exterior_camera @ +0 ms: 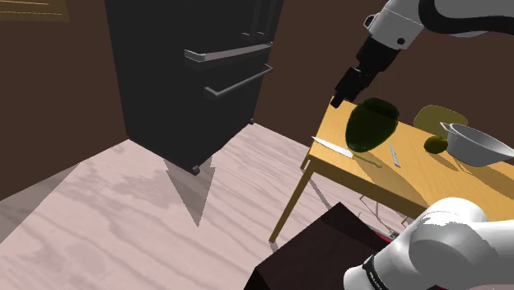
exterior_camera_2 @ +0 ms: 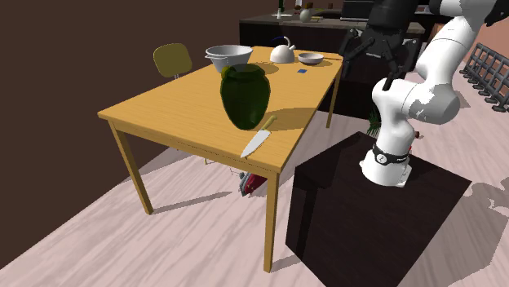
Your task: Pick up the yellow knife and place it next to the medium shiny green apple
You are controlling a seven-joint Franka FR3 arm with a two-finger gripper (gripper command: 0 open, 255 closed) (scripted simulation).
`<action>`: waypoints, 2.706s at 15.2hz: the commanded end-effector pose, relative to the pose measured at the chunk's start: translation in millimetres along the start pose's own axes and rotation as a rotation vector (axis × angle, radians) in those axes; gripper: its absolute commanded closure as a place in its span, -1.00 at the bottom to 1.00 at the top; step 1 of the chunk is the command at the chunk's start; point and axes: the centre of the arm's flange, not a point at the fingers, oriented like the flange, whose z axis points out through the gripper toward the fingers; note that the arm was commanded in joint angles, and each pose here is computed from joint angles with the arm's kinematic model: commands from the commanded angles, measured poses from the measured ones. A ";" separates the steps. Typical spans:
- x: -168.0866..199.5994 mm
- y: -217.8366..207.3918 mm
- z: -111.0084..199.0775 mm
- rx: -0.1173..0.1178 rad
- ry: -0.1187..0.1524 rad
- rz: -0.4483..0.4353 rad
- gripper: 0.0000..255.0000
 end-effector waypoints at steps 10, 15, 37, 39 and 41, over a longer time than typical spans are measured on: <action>-47.9 82.9 64.1 -0.012 -0.031 -0.105 -1.00; -71.5 131.4 98.6 -0.019 -0.048 -0.164 -1.00; -146.7 360.9 242.3 -0.049 -0.123 -0.421 -1.00; -147.9 361.7 252.7 -0.049 -0.123 -0.421 -1.00; -149.0 362.5 263.2 -0.049 -0.123 -0.421 -1.00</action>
